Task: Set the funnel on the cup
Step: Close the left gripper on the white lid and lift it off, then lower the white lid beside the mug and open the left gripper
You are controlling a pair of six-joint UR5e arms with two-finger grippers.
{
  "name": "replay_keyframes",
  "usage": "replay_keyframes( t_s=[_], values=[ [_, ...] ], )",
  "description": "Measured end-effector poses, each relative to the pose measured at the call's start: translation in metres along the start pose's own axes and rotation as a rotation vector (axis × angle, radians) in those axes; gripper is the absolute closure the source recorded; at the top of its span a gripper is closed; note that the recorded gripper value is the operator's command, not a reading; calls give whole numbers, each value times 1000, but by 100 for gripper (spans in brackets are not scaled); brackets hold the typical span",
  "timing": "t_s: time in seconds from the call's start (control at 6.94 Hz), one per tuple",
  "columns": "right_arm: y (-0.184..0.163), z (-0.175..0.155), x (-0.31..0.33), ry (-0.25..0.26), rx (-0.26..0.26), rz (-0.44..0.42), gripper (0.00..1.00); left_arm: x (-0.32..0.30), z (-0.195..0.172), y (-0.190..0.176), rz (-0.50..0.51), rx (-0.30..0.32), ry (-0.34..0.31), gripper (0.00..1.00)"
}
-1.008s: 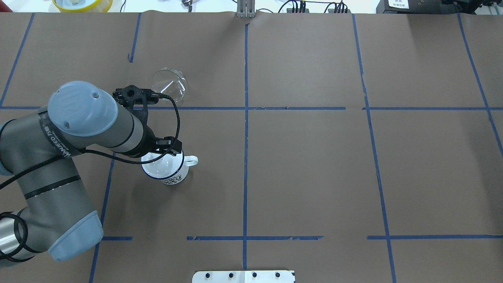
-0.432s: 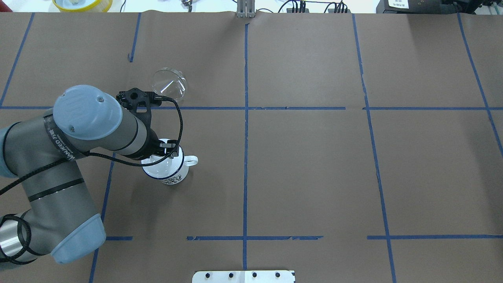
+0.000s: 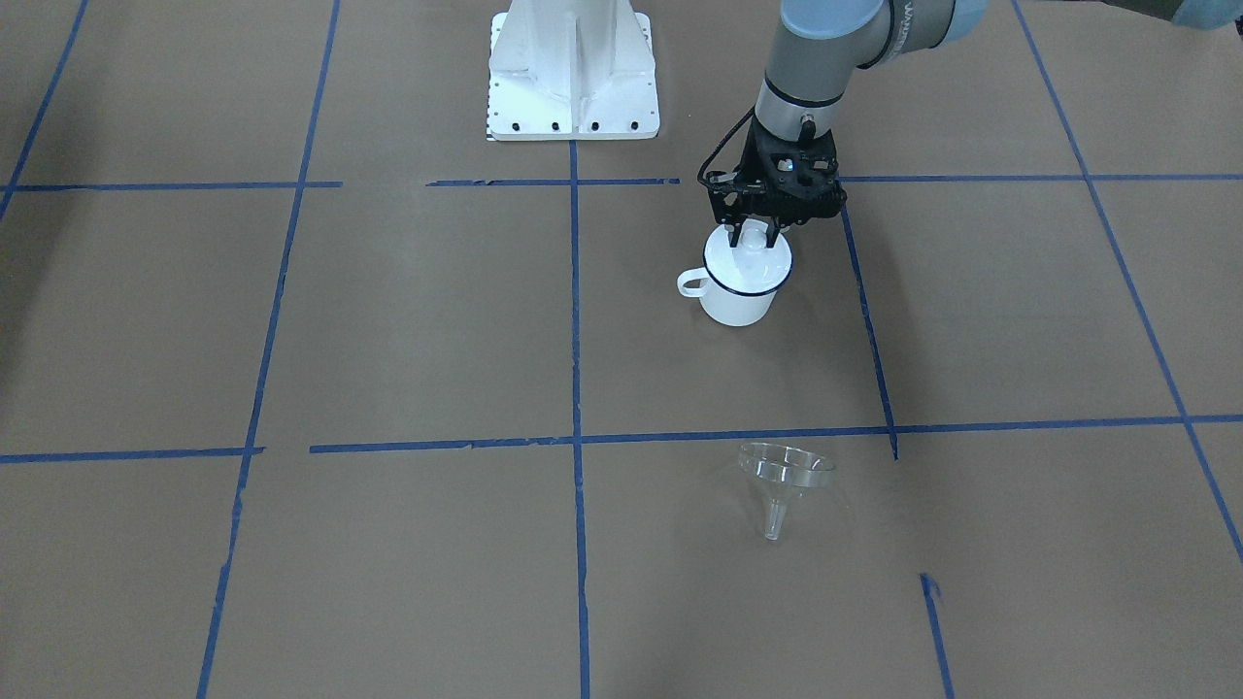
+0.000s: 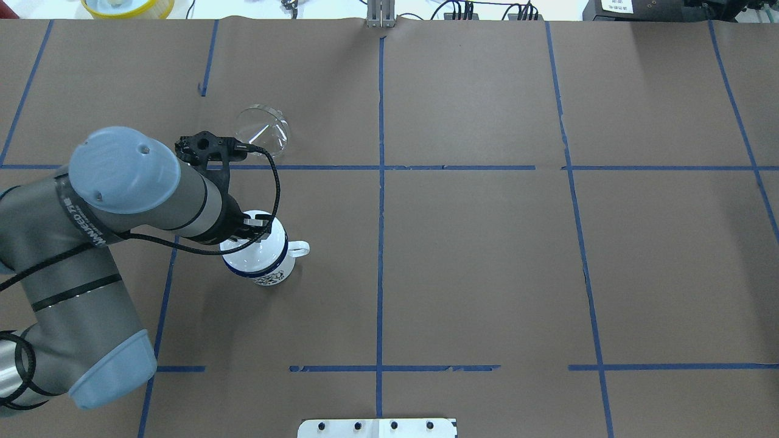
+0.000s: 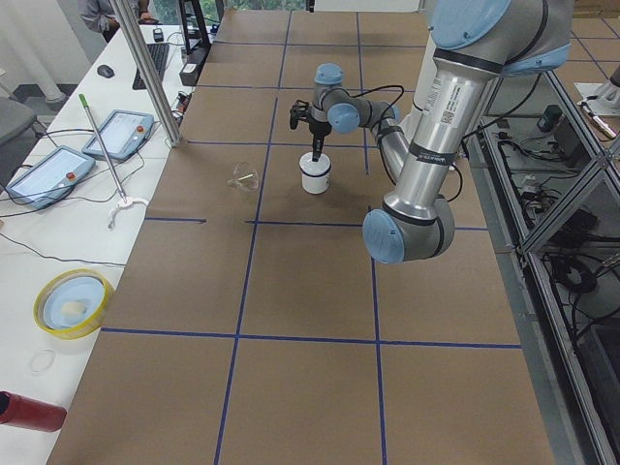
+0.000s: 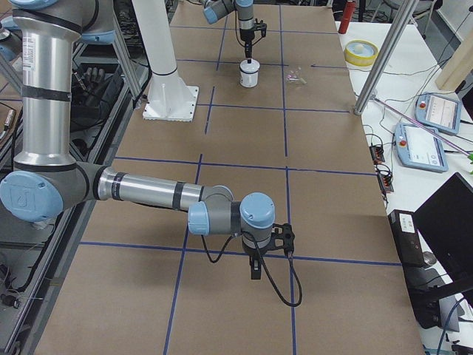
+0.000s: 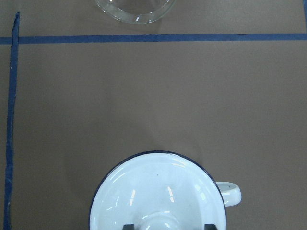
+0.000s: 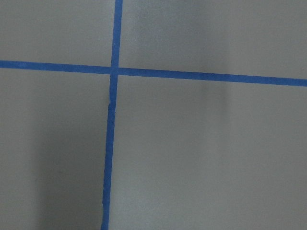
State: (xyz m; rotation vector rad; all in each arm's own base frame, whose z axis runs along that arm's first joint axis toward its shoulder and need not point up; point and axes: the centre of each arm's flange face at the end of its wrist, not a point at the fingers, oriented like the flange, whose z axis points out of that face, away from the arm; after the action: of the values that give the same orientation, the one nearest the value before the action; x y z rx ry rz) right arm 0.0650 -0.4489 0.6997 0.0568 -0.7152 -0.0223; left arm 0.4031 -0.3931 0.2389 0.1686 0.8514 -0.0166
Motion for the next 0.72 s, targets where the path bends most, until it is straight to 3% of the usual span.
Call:
replay_keyframes(
  t_s=[0.29, 0.43, 0.72],
  values=[
    [0, 0, 0, 0, 0, 0, 0, -28, -61, -26, 88, 74, 6, 100],
    [0, 0, 0, 0, 0, 0, 0, -57, -83, -29, 177, 76, -7, 100],
    [0, 0, 0, 0, 0, 0, 0, -120, -81, -9, 297, 41, -5, 100]
  ],
)
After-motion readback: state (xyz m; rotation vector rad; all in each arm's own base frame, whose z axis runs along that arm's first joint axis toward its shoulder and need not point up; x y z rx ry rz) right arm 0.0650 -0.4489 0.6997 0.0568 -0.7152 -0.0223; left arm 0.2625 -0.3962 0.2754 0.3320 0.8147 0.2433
